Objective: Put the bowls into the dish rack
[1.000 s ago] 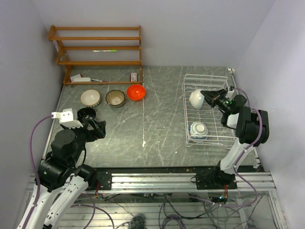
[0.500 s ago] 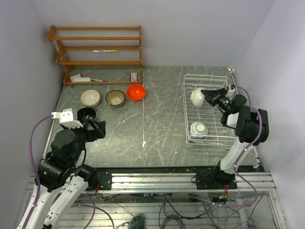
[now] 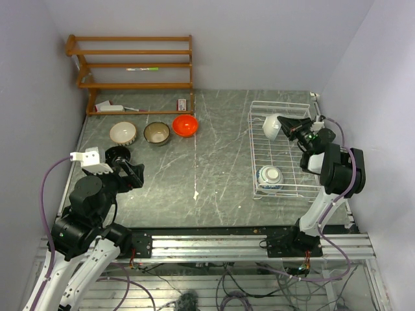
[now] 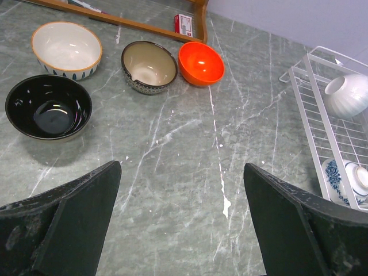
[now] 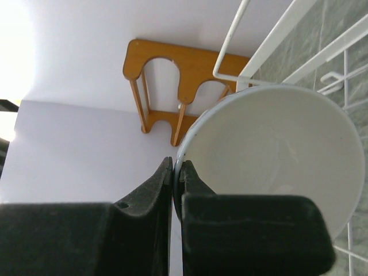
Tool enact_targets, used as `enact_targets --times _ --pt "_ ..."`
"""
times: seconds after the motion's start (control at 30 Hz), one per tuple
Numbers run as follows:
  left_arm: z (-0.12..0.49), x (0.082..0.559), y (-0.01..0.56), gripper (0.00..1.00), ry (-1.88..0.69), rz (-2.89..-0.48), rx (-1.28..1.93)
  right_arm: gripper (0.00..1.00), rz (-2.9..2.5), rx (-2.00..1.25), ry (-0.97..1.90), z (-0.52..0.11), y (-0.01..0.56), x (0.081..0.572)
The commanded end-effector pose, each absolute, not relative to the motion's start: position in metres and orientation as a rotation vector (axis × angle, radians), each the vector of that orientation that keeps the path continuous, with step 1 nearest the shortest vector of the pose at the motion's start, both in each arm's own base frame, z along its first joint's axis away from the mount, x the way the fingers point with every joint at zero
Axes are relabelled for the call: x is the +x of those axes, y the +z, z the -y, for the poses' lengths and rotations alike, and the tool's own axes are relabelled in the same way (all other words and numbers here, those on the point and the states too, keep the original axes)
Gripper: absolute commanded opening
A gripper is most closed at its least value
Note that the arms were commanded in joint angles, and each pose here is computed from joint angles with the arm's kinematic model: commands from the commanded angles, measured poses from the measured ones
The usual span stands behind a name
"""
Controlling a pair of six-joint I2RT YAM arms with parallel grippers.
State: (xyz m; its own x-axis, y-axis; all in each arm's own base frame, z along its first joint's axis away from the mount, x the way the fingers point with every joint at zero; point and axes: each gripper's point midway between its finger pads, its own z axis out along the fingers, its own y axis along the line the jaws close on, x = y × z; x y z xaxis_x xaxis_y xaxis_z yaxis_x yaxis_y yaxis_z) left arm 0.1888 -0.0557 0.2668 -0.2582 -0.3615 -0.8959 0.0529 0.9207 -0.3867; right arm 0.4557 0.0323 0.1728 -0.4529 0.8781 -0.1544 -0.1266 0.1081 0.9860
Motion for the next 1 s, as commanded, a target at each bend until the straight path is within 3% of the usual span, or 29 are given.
enact_targets --times 0.0,0.3,0.77,0.97 --pt "0.052 0.188 0.277 0.99 -0.399 -1.763 -0.247 0.00 -1.461 0.750 1.420 -0.024 0.187 0.471" --pt "0.052 0.187 0.277 0.99 -0.402 -1.758 -0.245 0.00 -1.510 0.804 1.344 -0.020 0.145 0.473" --pt "0.052 0.186 0.278 0.99 -0.405 -1.754 -0.248 0.00 -1.597 0.966 1.182 -0.018 0.097 0.421" --pt "0.052 0.185 0.279 0.99 -0.410 -1.749 -0.247 0.06 -1.593 1.019 1.202 -0.021 0.083 0.406"
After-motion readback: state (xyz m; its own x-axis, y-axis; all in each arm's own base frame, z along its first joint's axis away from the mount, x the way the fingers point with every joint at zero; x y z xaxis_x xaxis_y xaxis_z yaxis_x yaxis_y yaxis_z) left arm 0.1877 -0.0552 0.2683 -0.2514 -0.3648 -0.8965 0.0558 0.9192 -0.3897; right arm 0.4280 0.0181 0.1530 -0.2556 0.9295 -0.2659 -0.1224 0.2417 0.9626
